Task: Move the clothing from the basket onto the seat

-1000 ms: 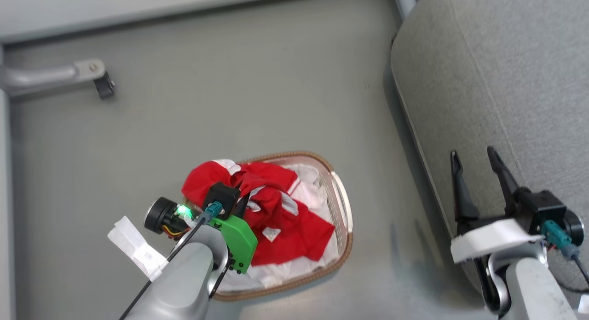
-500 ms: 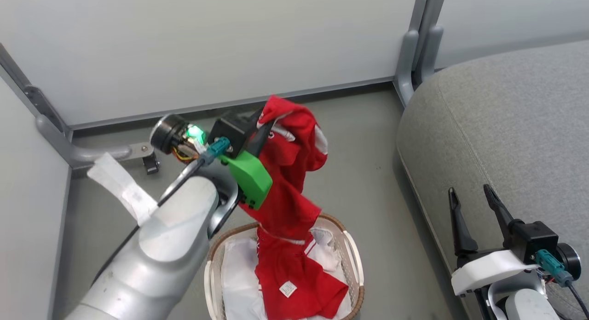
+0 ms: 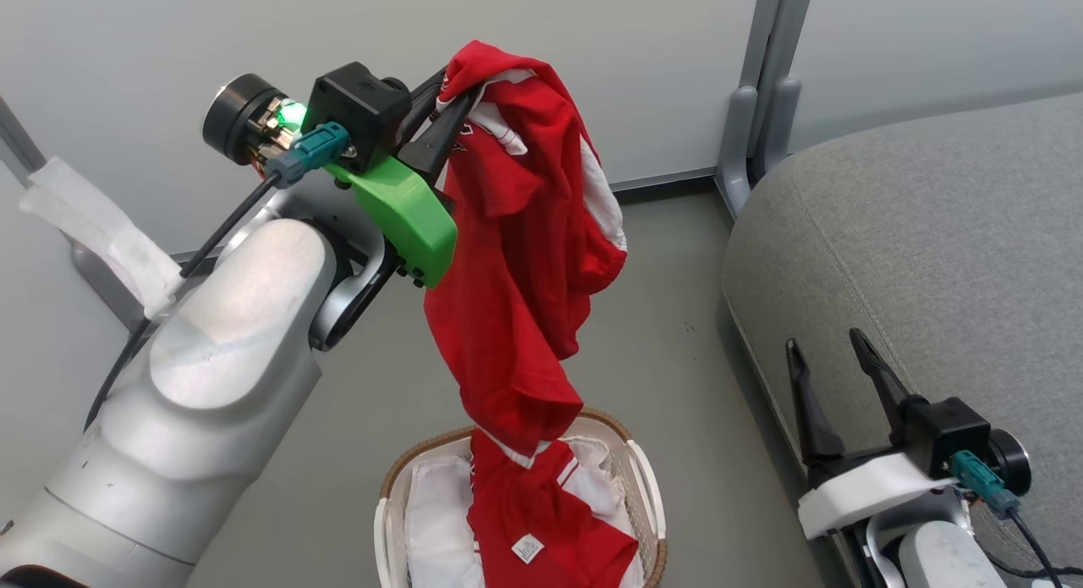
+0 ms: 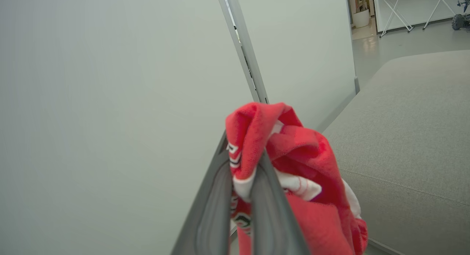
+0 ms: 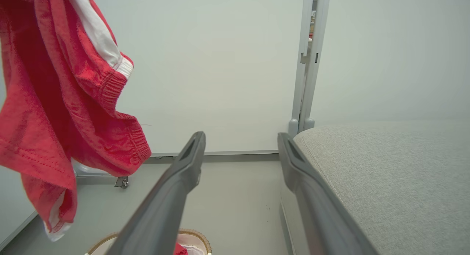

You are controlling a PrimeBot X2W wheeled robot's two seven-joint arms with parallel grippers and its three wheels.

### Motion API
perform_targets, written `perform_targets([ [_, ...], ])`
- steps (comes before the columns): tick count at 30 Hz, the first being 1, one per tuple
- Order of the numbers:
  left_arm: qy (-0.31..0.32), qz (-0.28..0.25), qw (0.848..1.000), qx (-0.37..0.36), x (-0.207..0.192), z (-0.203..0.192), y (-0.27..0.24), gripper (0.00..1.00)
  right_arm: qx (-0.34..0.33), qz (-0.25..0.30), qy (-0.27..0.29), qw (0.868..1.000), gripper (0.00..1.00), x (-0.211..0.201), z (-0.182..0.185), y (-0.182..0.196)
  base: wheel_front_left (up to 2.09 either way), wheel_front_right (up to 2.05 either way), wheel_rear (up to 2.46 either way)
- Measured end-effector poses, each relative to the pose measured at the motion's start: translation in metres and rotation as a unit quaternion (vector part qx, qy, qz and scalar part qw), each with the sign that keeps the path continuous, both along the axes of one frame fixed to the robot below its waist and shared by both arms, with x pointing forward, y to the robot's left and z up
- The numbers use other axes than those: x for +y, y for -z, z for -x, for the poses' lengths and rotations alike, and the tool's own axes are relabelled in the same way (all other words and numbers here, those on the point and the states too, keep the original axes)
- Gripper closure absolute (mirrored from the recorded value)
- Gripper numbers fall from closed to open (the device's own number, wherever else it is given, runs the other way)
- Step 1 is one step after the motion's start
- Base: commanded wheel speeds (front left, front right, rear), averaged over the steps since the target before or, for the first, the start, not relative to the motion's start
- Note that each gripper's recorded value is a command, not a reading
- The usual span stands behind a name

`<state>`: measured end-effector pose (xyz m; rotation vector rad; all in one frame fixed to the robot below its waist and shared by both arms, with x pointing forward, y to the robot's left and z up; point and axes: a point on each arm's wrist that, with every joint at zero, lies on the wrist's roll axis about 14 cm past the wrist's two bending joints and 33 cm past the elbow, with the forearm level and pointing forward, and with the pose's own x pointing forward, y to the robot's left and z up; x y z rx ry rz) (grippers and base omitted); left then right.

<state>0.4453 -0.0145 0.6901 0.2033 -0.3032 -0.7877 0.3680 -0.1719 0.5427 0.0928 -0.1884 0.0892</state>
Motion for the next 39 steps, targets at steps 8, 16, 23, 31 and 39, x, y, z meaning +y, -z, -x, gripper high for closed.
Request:
perform_targets([
  [8, 0.004, 0.014, 1.000, 0.002, 0.003, 0.000, -0.004, 1.00, -0.031, 0.006, -0.066, 0.997, 0.00, 0.044, -0.008, -0.022, 0.00, 0.00, 0.00],
  [16, 0.006, 0.017, 1.000, 0.001, 0.006, 0.001, -0.004, 1.00, -0.051, 0.019, -0.117, 0.992, 0.00, 0.077, -0.030, -0.041, 0.00, 0.00, 0.00],
  [23, 0.020, 0.019, 1.000, -0.001, -0.003, 0.008, -0.004, 1.00, -0.027, 0.020, -0.177, 0.984, 0.00, 0.115, -0.046, -0.036, 0.00, 0.00, 0.00],
  [31, 0.042, 0.017, 0.999, -0.010, -0.012, 0.023, -0.007, 1.00, 0.013, -0.007, -0.197, 0.980, 0.00, 0.120, -0.055, -0.021, 0.00, 0.00, 0.00],
  [39, 0.057, 0.013, 0.998, -0.016, -0.018, 0.037, -0.012, 1.00, 0.014, -0.010, -0.230, 0.973, 0.00, 0.131, -0.059, -0.031, 0.00, 0.00, 0.00],
])
